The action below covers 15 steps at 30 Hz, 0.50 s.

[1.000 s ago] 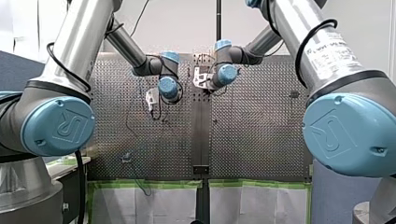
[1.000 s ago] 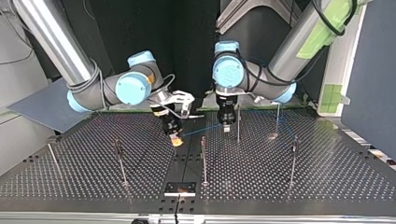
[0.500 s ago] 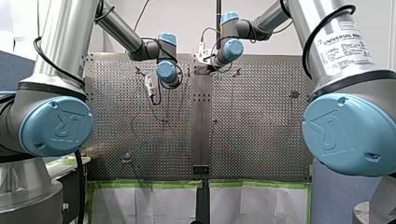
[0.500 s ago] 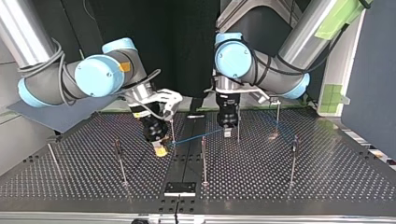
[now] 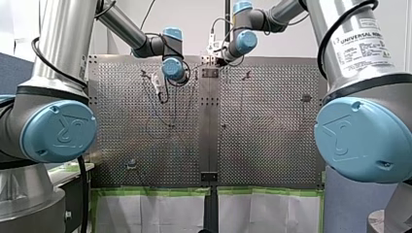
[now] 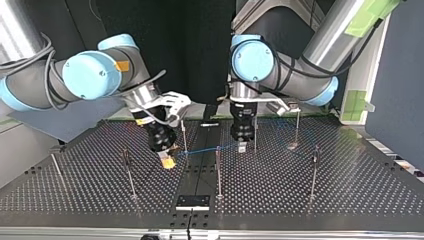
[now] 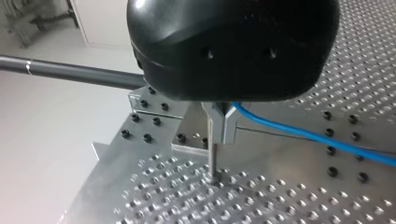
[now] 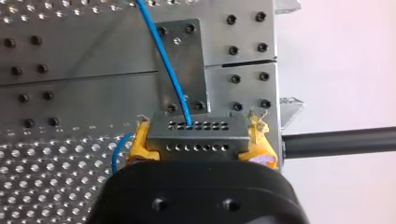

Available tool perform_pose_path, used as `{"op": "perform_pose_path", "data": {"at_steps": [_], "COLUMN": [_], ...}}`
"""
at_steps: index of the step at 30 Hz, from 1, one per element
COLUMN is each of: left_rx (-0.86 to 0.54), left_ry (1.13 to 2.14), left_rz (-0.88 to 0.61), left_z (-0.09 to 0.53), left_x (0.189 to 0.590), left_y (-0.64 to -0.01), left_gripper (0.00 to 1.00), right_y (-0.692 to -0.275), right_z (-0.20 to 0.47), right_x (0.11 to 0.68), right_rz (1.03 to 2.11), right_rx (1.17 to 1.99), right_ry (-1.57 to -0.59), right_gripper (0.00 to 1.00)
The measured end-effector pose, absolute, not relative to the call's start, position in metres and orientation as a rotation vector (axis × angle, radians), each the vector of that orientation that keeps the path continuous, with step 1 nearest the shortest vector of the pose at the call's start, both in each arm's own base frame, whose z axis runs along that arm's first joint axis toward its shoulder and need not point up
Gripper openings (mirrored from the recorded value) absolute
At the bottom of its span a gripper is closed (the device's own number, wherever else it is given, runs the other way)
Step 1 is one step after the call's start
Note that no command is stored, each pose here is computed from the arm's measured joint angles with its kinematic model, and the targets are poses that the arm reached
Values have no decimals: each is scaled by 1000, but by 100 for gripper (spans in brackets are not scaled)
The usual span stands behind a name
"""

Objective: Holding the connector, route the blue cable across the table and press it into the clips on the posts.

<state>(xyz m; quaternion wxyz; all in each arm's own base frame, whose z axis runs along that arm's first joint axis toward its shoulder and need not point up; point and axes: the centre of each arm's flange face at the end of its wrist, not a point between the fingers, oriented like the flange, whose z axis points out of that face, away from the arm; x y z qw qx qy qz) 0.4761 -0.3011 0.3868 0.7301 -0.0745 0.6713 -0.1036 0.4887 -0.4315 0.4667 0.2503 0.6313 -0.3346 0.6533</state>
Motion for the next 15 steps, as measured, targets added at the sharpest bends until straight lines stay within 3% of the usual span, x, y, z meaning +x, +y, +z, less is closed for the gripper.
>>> {"op": "perform_pose_path", "data": {"at_steps": [15], "left_rx": [-111], "left_ry": [1486], "left_rz": [-289], "left_z": [380], "left_x": [508], "left_y": [-295], "left_gripper": [2], "right_y": [-452], "right_z": [444], "right_x": [485], "right_rz": [1756], "right_rx": [1743], "right_ry": [-944], "right_gripper": [0]}}
